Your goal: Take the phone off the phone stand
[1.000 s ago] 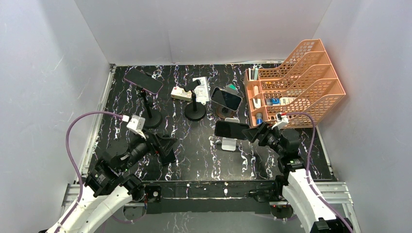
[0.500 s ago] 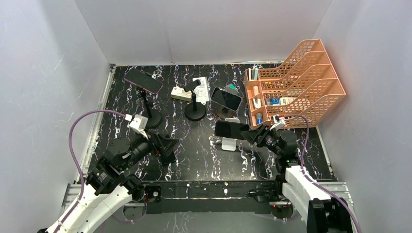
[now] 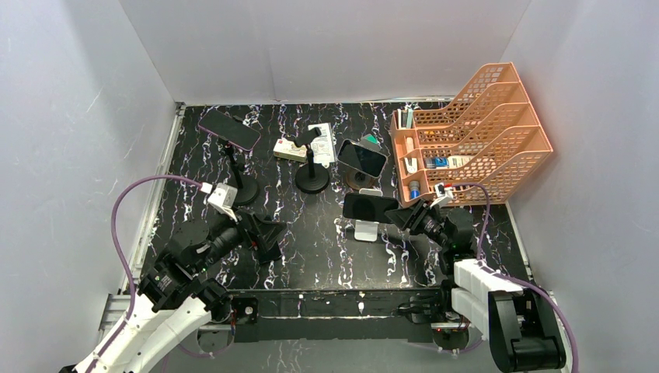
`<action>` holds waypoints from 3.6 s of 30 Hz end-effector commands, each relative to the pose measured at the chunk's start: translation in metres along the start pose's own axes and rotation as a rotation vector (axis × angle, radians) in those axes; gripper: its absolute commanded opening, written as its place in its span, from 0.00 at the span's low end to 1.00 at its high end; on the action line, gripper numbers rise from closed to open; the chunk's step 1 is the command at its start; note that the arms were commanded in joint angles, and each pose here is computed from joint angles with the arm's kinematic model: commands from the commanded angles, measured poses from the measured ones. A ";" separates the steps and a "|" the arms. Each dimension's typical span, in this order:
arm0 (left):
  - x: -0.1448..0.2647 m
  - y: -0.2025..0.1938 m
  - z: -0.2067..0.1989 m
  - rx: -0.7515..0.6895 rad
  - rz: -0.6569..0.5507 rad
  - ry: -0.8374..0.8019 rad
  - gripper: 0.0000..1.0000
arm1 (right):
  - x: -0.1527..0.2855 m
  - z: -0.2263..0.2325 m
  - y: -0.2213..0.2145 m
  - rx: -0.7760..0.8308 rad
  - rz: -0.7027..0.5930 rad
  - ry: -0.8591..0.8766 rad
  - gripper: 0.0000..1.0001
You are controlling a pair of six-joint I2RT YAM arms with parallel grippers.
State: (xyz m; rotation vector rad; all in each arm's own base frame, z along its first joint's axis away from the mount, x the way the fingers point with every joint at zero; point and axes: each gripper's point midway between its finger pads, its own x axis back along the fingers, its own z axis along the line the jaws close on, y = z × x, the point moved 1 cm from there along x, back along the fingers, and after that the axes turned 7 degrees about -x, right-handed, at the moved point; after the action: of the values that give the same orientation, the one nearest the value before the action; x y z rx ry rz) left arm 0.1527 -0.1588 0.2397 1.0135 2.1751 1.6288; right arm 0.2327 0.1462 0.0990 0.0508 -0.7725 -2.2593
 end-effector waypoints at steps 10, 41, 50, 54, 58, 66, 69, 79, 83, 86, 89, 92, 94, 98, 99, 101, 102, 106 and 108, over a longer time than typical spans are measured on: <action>-0.005 -0.003 0.001 -0.007 0.011 0.000 0.78 | 0.003 0.017 0.003 0.053 -0.008 0.084 0.31; -0.006 -0.004 -0.001 -0.001 0.014 -0.015 0.78 | 0.022 0.015 -0.019 0.048 0.047 0.064 0.01; -0.006 -0.005 -0.001 0.001 0.015 -0.016 0.77 | 0.019 0.005 -0.018 0.021 0.037 0.015 0.01; -0.006 -0.005 -0.002 0.001 0.016 -0.017 0.77 | 0.019 -0.002 -0.021 -0.006 0.041 -0.020 0.04; -0.007 -0.006 -0.001 -0.001 0.021 -0.017 0.77 | 0.019 -0.004 -0.023 -0.019 0.052 -0.029 0.11; -0.006 -0.005 -0.002 -0.001 0.019 -0.018 0.78 | 0.020 -0.005 -0.026 -0.028 0.066 -0.033 0.30; -0.006 -0.005 -0.002 -0.001 0.018 -0.018 0.77 | 0.021 -0.004 -0.026 -0.026 0.066 -0.032 0.36; -0.005 -0.004 -0.002 0.000 0.012 -0.020 0.77 | 0.026 0.011 -0.011 -0.005 0.042 -0.044 0.66; -0.005 -0.004 -0.002 0.000 0.010 -0.022 0.77 | 0.027 0.021 0.011 0.038 -0.015 -0.077 0.97; -0.004 -0.003 -0.003 0.000 0.008 -0.023 0.77 | 0.025 0.028 0.025 0.073 -0.024 -0.093 0.99; -0.003 -0.002 -0.003 0.000 0.003 -0.025 0.77 | 0.019 0.034 0.032 0.102 -0.001 -0.082 0.99; -0.003 -0.002 -0.004 -0.001 -0.001 -0.028 0.77 | 0.011 0.039 0.030 0.090 0.039 -0.031 0.99; -0.002 -0.002 -0.004 0.000 -0.002 -0.030 0.77 | 0.006 0.040 0.029 0.084 0.062 -0.007 0.99; -0.002 -0.002 -0.004 0.000 -0.002 -0.029 0.78 | -0.002 0.040 0.031 0.080 0.076 0.011 0.99; -0.003 -0.002 -0.004 0.000 0.001 -0.029 0.77 | -0.003 0.039 0.030 0.077 0.084 0.017 0.99; -0.003 -0.002 -0.004 -0.002 0.002 -0.033 0.77 | -0.006 0.041 0.027 0.072 0.101 0.043 0.98; -0.003 -0.002 -0.004 -0.002 0.002 -0.033 0.77 | -0.007 0.041 0.025 0.066 0.113 0.055 0.97; -0.003 -0.003 -0.005 -0.004 0.004 -0.036 0.78 | -0.010 0.041 0.018 0.049 0.145 0.106 0.90; -0.003 -0.003 -0.004 -0.004 0.004 -0.035 0.77 | -0.011 0.041 0.015 0.044 0.153 0.120 0.85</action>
State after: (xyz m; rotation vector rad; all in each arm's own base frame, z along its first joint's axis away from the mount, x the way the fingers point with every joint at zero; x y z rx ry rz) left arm 0.1510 -0.1634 0.2373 1.0432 2.1607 1.6088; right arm 0.2363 0.1579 0.1178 -0.0211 -0.7384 -2.1033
